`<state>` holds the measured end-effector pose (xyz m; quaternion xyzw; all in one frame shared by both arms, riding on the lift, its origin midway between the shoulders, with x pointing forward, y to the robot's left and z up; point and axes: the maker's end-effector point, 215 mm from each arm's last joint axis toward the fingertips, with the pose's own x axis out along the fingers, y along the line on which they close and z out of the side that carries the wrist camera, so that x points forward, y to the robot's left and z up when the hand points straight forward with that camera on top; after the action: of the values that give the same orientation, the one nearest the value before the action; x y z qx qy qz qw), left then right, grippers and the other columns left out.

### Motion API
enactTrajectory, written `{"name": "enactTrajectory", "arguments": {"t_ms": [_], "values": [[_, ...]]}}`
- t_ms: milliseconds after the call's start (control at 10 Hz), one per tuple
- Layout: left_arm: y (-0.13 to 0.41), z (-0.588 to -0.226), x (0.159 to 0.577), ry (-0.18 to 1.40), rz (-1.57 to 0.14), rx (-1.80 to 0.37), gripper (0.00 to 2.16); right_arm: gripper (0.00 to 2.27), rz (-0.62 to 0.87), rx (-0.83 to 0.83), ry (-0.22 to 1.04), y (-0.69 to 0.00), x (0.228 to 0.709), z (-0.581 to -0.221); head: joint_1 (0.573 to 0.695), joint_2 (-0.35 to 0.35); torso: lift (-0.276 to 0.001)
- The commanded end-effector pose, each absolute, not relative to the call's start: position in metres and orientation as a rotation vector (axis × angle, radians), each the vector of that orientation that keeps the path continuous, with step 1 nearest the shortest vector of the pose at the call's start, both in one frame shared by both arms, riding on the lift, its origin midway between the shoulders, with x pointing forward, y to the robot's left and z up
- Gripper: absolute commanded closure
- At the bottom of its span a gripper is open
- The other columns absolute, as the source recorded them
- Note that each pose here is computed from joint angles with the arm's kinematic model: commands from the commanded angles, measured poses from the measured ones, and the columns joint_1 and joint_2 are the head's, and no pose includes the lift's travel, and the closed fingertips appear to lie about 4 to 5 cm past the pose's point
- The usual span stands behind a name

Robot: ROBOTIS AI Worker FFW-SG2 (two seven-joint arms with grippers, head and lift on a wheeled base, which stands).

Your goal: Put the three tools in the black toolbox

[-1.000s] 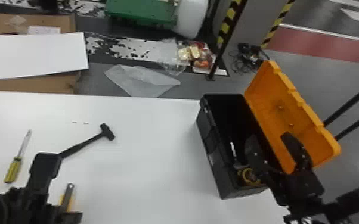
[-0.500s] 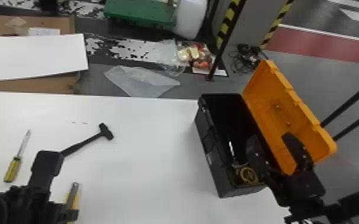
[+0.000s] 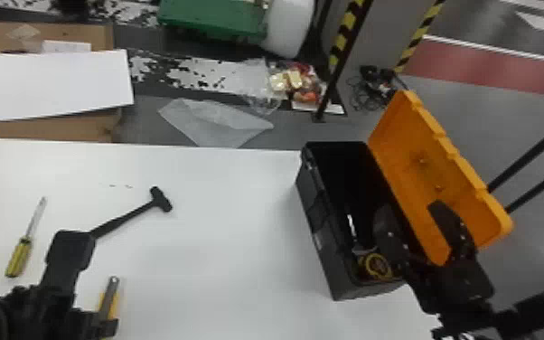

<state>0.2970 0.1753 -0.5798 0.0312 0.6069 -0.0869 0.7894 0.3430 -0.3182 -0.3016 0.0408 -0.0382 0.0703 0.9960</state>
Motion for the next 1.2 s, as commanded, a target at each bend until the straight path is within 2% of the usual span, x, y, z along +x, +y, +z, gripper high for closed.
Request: {"name": "enactTrajectory", "arguments": {"t_ms": [0, 700, 1100], "values": [[0.173, -0.567, 0.300, 1.280, -0.193, 0.079, 1.01, 0.09, 0.142, 0.082, -0.078, -0.317, 0.343, -0.301, 0.695, -0.258, -0.055], [0.169, -0.528, 0.315, 1.193, -0.238, 0.041, 1.01, 0.09, 0.147, 0.087, -0.081, -0.313, 0.345, -0.300, 0.695, -0.260, -0.055], [0.159, -0.502, 0.359, 1.024, -0.300, -0.118, 1.00, 0.09, 0.177, 0.099, -0.063, -0.294, 0.348, -0.297, 0.695, -0.238, -0.055]]}}
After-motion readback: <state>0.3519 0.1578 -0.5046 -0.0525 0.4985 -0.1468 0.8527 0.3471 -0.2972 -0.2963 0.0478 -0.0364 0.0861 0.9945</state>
